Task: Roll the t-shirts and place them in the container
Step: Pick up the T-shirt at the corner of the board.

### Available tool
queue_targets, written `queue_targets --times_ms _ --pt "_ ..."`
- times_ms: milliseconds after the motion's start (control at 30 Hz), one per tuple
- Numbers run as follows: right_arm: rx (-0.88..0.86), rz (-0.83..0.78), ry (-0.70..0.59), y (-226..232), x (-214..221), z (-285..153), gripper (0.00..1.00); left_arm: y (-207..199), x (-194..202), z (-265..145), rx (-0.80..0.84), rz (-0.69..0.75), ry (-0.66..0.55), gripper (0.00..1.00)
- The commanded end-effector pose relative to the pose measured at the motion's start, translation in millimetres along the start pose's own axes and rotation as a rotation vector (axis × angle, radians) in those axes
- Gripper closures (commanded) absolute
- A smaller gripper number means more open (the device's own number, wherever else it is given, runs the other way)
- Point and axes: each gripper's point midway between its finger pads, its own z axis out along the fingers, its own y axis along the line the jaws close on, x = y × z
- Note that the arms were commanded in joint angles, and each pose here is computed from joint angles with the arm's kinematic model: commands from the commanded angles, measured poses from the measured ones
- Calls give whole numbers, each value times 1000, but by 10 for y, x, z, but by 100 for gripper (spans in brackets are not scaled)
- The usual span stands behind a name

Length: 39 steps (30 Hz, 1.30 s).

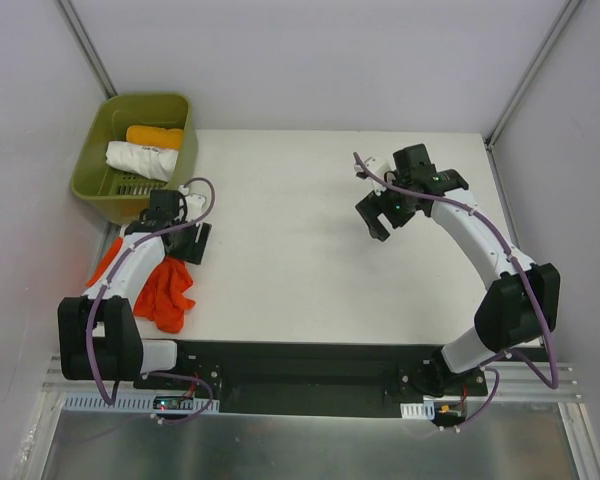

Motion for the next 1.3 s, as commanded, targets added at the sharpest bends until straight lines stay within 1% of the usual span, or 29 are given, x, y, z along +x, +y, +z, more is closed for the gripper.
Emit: queue_targets --times_ms 0,67,200,233,267,300,367,467,533,600,667,733,767,800,833,867,900,933,967,1000,1033,1067,1100,1133,1167,1200,1267 --pt "-15 -26 0 87 71 -127 3 213 -89 -68 -83 35 -23 34" --pt "-18 -27 -1 104 89 -142 3 315 -97 -144 -145 29 -31 35" --pt "-25 -31 -8 125 95 -149 4 395 -249 -444 -209 19 -138 37" --pt "-29 -30 -6 132 99 -142 4 423 -257 -476 -224 16 -145 37" --pt "-33 -31 -8 147 93 -140 4 507 -245 -504 -270 4 -136 38" --pt "-39 -29 -11 152 85 -133 4 568 -251 -509 -290 -10 -122 42" --pt "-49 -28 -13 171 71 -123 4 670 -215 -494 -312 -47 -94 43" --pt "-58 -28 -17 189 46 -99 4 729 -193 -344 -306 -59 -33 45" --pt "-60 -35 -17 197 29 -95 4 750 -205 -234 -292 -63 -1 51" --pt "-55 -46 -16 193 22 -91 4 762 -188 -139 -286 -73 32 54" --pt "-49 -60 -16 192 17 -99 4 753 -180 -97 -276 -72 43 64" --pt "-38 -74 -12 185 27 -112 4 716 -194 -83 -255 -69 39 79" --pt "-32 -81 -13 178 25 -122 4 703 -218 -85 -246 -72 29 91" --pt "-21 -87 -7 159 39 -130 4 692 -274 -154 -241 -77 7 95" --pt "-15 -104 -5 146 43 -136 4 632 -337 -199 -211 -89 -20 100" --pt "-7 -111 -1 132 47 -129 4 591 -395 -265 -193 -96 -44 100" --pt "24 -115 6 79 53 -134 4 510 -503 -441 -154 -100 -87 100" --pt "48 -112 9 30 51 -124 4 397 -582 -530 -92 -104 -118 100" --pt "94 -97 10 -74 42 -119 4 107 -693 -635 68 -94 -164 100" --pt "103 -81 13 -120 41 -104 4 -42 -844 -891 142 -81 -223 100" --pt "109 -58 4 -165 14 -111 4 -198 -932 -1024 219 -84 -258 100" --pt "129 1 -19 -293 -32 -172 4 -486 -1060 -1214 363 -58 -315 100" --pt "101 36 -42 -298 -81 -175 4 -594 -1207 -1436 402 -29 -380 100" --pt "91 65 -63 -332 -115 -200 4 -702 -1274 -1554 439 -12 -405 100" --pt "70 100 -91 -377 -138 -234 4 -904 -1342 -1670 486 45 -423 100" --pt "71 131 -116 -412 -203 -276 4 -937 -1512 -1850 480 80 -469 100" --pt "75 168 -136 -463 -244 -321 4 -1054 -1631 -2035 497 133 -482 100"
